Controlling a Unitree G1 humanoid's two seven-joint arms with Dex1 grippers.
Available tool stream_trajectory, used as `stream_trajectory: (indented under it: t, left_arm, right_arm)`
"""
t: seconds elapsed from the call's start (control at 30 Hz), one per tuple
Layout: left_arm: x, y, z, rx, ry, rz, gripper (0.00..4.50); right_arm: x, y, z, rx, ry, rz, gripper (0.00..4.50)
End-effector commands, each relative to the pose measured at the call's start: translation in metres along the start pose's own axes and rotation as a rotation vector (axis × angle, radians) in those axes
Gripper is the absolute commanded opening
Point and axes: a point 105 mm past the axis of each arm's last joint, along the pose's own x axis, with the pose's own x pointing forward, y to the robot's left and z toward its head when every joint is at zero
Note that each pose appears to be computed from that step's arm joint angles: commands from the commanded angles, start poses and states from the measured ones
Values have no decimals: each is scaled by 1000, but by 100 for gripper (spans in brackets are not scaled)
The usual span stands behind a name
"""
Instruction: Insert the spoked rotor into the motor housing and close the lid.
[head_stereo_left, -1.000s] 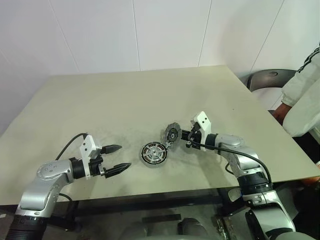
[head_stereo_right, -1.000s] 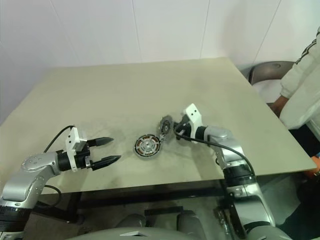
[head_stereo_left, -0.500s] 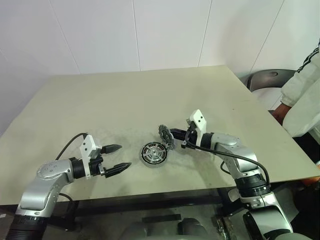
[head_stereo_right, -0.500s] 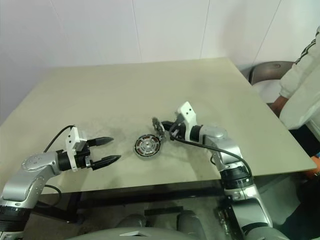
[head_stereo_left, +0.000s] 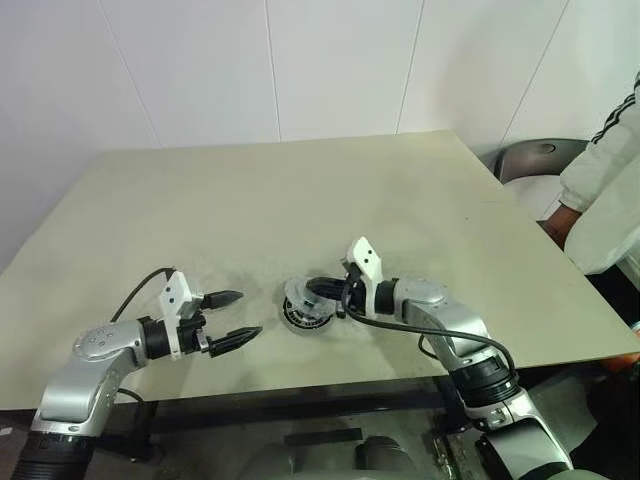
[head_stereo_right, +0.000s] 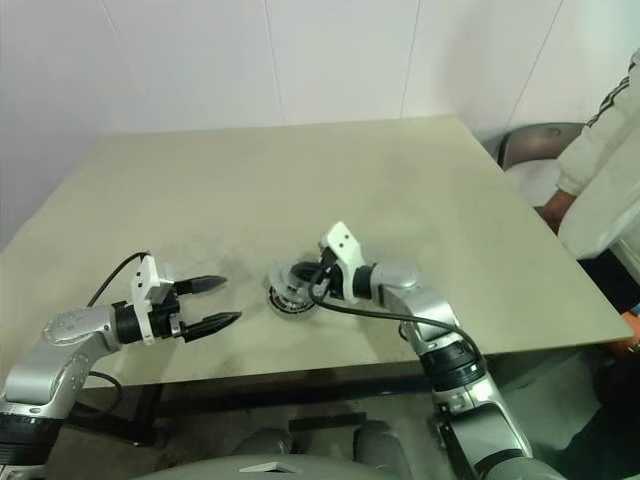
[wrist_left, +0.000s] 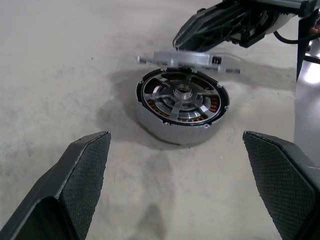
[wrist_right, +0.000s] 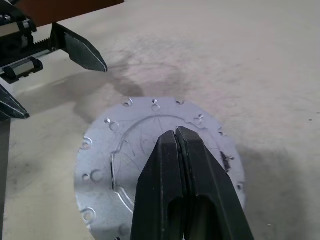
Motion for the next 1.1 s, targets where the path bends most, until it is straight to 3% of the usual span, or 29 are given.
stream_trajectory:
  t: [0.03,0.3,0.5,0.8,1.1]
  left_arm:
    - [-4,-1,15,44,-34,3,450]
    - [-2,-2,15,45,-36,0,450]
    - [0,-2,16,47,-38,-7,450]
    - [0,0,17,48,-38,-7,450]
    - [1,1,16,43,-41,-4,450]
  right_arm:
    - [3,2,4,-35,5,13,2]
    - [1,0,-13,-36,48,0,2]
    - [-3,-3,3,-52,-1,-5,2]
    - [-36,-15,40,-70,-74,-1,2]
    - [-63,-13,38,-64,-4,42,2]
